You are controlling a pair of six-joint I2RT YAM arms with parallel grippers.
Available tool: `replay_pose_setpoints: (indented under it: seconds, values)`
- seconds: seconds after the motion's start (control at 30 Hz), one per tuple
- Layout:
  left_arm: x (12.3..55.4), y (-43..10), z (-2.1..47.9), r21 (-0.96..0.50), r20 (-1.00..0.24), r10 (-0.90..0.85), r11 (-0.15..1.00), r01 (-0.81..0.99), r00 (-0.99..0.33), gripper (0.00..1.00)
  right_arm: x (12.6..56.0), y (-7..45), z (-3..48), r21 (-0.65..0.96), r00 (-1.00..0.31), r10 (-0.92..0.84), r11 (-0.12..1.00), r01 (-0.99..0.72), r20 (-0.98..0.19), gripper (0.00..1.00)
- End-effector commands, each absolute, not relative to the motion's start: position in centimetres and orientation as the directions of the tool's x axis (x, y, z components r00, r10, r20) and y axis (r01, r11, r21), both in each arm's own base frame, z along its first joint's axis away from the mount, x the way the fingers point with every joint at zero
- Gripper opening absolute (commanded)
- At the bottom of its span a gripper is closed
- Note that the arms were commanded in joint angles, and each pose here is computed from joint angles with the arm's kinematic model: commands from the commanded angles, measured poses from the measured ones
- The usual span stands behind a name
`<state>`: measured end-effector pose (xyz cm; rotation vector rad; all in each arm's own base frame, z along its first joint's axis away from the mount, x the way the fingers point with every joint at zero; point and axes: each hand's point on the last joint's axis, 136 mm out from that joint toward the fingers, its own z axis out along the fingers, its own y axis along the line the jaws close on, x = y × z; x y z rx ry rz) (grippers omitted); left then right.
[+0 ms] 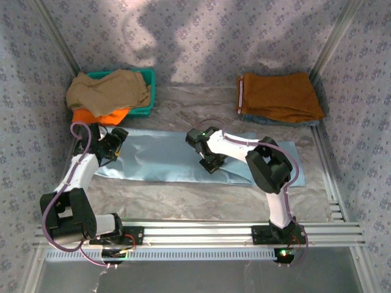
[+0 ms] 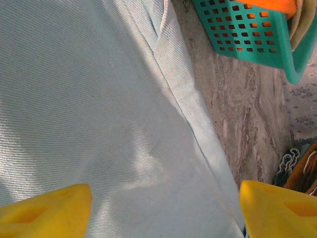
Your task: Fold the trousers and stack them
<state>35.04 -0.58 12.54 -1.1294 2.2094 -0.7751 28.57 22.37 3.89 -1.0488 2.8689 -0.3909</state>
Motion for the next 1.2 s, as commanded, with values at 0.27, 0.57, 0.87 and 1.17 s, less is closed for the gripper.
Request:
replay_pose_setpoints:
  seconds: [0.27,0.57,0.87,1.17]
  values:
    - [35.1,-1.1,13.2,-0.717,-0.192,-0.837,0.476,-0.51,-0.512,0.78,31.3,23.7,14.6,-0.102,-0.851,-0.477,0.879,-0.466,-0.222,0.65]
    - [35.1,-1.1,13.1,-0.714,-0.187,-0.836,0.477,-0.513,-0.516,0.78,36.3,20.9,10.9,-0.222,-0.965,-0.239,0.952,-0.21,-0.112,0.65]
    - [35.1,-1.0,13.0,-0.711,-0.187,-0.837,0.477,-0.517,-0.515,0.78,37.6,21.8,6.8,-0.2,-0.99,-0.129,0.973,-0.115,-0.059,0.64]
    - [35.0,-1.0,12.8,-0.709,-0.186,-0.836,0.478,-0.519,-0.516,0.78,38.1,20.9,4.8,-0.239,-0.997,-0.054,0.97,-0.042,-0.046,0.39]
